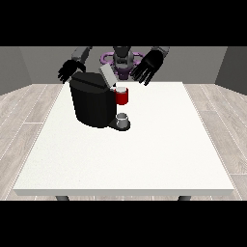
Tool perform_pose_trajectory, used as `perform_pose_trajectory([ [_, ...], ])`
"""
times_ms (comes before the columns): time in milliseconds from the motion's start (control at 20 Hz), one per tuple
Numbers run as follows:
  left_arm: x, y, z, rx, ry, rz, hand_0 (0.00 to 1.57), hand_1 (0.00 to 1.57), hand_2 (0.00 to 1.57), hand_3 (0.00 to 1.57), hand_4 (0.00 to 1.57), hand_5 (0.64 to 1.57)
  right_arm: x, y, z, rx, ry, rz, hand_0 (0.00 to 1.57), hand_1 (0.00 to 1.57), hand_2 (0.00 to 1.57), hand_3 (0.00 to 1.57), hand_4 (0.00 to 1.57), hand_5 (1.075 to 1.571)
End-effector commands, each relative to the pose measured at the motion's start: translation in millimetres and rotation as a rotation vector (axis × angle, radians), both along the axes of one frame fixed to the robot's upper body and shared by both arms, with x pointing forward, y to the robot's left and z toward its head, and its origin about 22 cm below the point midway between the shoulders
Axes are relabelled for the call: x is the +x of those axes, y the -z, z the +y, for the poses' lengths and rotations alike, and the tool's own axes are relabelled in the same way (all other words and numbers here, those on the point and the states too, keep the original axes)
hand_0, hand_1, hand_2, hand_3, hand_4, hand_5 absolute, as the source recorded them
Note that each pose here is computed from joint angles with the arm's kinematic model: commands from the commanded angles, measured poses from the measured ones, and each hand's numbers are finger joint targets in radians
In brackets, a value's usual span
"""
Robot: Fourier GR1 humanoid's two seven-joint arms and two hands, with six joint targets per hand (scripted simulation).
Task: Insert the coffee pod into the coffee machine and close the lid
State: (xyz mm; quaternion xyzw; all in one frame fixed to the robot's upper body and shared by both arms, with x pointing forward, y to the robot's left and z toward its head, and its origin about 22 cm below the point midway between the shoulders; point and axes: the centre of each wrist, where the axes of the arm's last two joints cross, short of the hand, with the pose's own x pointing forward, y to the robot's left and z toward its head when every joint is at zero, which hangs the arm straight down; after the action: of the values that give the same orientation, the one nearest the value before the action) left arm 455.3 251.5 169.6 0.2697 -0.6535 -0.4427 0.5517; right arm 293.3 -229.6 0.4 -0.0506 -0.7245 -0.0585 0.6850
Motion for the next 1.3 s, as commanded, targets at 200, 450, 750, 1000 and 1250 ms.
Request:
perform_pose_trajectory([
  [200, -18.6, 73.2, 12.9, -0.504, -0.029, 0.077, 0.0, 0.0, 0.0, 0.0, 0.25, 1.571, -35.0, 30.3, -17.5, 0.03, 0.039, 0.022, 0.0, 0.0, 0.0, 0.0, 0.49, 1.571],
  [450, -44.2, 143.9, -18.3, -0.71, -0.063, 0.25, 0.0, 0.0, 0.0, 0.0, 0.0, 1.571, -33.4, 16.0, -43.0, -0.06, -0.015, 0.083, 0.0, 0.0, 0.0, 0.0, 0.39, 1.571],
  [750, -77.5, 187.4, 18.7, -0.84, -0.128, 0.298, 0.0, 0.0, 0.0, 0.0, 0.23, 1.571, -27.7, -14.5, -54.9, -0.084, -0.121, 0.042, 0.0, 0.0, 0.0, 0.0, 0.0, 1.571],
  [1000, -91.5, 204.5, -14.7, -0.912, -0.087, 0.349, 0.0, 0.0, 0.0, 0.0, 0.0, 1.571, -9.2, -35.0, -53.7, -0.081, -0.12, 0.048, 0.0, 0.0, 0.0, 0.0, 0.0, 1.571],
  [1250, -99.1, 203.5, -19.0, -0.991, -0.049, 0.322, 0.0, 0.0, 0.0, 0.0, 0.06, 1.571, 8.1, -54.4, -53.5, -0.144, -0.157, 0.016, 0.0, 0.0, 0.0, 0.0, 0.0, 1.571],
])
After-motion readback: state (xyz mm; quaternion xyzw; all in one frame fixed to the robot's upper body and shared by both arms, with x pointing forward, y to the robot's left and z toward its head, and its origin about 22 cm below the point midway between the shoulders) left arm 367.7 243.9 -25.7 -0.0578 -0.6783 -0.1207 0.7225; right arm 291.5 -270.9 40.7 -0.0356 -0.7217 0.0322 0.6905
